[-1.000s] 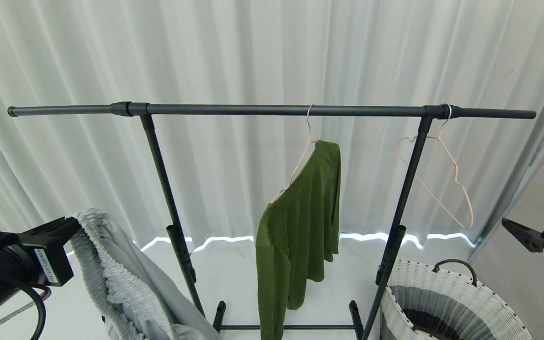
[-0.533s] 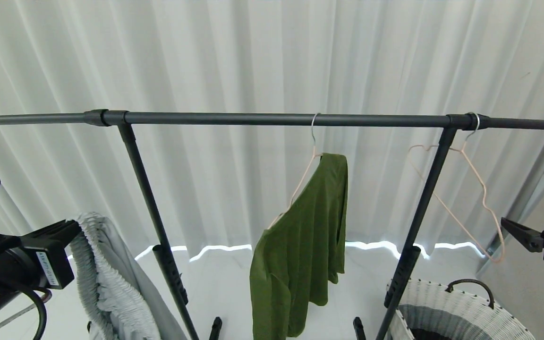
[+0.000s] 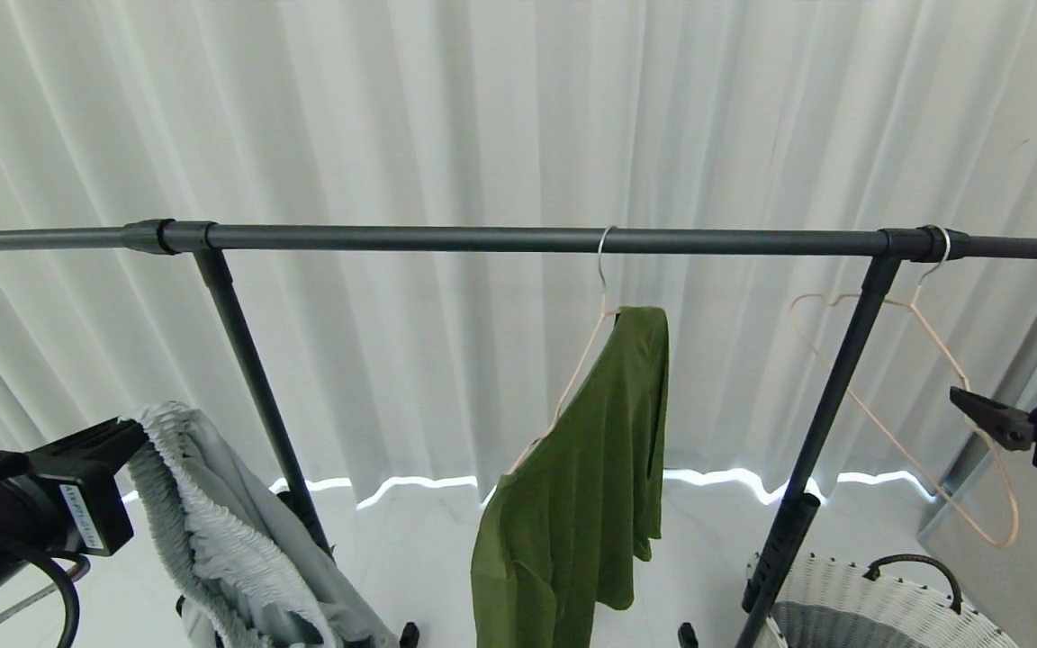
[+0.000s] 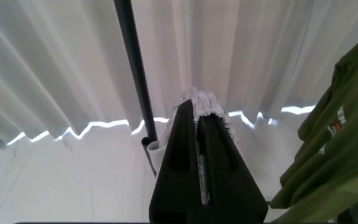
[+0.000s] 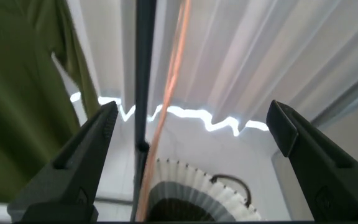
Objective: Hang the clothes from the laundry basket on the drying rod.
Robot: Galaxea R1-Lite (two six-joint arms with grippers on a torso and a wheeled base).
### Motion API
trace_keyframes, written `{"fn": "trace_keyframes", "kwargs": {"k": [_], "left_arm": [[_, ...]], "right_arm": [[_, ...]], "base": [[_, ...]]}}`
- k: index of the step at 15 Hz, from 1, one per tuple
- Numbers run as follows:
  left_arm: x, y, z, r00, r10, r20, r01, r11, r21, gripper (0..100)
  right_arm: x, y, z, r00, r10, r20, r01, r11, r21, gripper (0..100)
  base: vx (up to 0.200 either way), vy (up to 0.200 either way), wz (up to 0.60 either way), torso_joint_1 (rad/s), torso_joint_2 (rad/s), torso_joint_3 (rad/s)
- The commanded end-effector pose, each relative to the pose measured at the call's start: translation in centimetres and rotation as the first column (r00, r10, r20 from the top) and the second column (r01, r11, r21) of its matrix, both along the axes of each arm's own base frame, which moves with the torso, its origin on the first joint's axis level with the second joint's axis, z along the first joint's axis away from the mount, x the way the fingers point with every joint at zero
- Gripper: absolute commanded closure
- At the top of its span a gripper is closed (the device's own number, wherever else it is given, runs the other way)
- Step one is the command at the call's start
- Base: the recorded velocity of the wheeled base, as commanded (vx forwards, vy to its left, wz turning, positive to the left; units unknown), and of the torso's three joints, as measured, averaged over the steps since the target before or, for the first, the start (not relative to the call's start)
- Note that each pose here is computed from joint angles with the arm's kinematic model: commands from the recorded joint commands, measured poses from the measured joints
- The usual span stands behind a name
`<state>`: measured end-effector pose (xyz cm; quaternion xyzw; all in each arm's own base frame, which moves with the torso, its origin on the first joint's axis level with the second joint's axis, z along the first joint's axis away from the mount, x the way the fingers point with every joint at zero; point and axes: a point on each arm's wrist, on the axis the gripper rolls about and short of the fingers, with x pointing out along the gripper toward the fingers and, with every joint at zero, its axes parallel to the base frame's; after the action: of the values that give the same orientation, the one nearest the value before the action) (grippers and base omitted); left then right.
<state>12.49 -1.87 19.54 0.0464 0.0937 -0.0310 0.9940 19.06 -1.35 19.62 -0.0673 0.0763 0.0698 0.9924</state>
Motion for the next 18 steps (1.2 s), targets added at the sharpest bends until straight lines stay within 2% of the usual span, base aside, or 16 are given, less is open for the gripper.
{"fn": "trace_keyframes", "kwargs": {"k": [1, 4, 7, 9, 12, 15, 18], "left_arm": [[-0.5, 0.2, 0.3, 1.000, 0.011, 0.026, -0.011, 1.000, -0.003, 100], [-0.8, 0.3, 0.4, 0.999, 0.010, 0.038, -0.009, 1.000, -0.004, 100], [-0.9, 0.3, 0.2, 0.999, 0.005, 0.031, -0.006, 1.000, 0.020, 100], [-0.9, 0.3, -0.1, 1.000, 0.004, 0.024, -0.005, 1.000, 0.026, 100], [-0.9, 0.3, 0.0, 1.000, 0.004, 0.025, -0.005, 1.000, 0.026, 100], [-1.0, 0.3, 0.0, 1.000, 0.004, 0.027, -0.005, 1.000, 0.025, 100], [-1.0, 0.3, 0.0, 1.000, 0.004, 0.027, -0.005, 1.000, 0.027, 100]], "right_arm": [[1.9, -0.2, 2.2, 0.997, -0.006, -0.075, 0.006, 1.000, 0.007, 0], [2.4, 0.4, 4.7, 0.969, 0.025, -0.244, -0.013, 0.999, 0.051, 0], [3.8, 1.3, 3.8, 0.946, 0.058, -0.319, -0.039, 0.997, 0.063, 0], [4.4, 2.1, 3.1, 0.934, 0.079, -0.348, -0.062, 0.996, 0.060, 0], [5.8, 2.3, 1.8, 0.919, 0.012, -0.395, -0.003, 1.000, 0.022, 0], [7.1, 2.3, 1.0, 0.917, 0.002, -0.398, 0.021, 0.998, 0.054, 0], [7.5, 2.3, 0.3, 0.913, 0.002, -0.408, 0.022, 0.998, 0.055, 0]], "base": [[0.000, 0.000, 0.00, 0.000, 0.00, 0.000], [0.000, 0.000, 0.00, 0.000, 0.00, 0.000], [0.000, 0.000, 0.00, 0.000, 0.00, 0.000], [0.000, 0.000, 0.00, 0.000, 0.00, 0.000], [0.000, 0.000, 0.00, 0.000, 0.00, 0.000], [0.000, 0.000, 0.00, 0.000, 0.00, 0.000], [0.000, 0.000, 0.00, 0.000, 0.00, 0.000]]}}
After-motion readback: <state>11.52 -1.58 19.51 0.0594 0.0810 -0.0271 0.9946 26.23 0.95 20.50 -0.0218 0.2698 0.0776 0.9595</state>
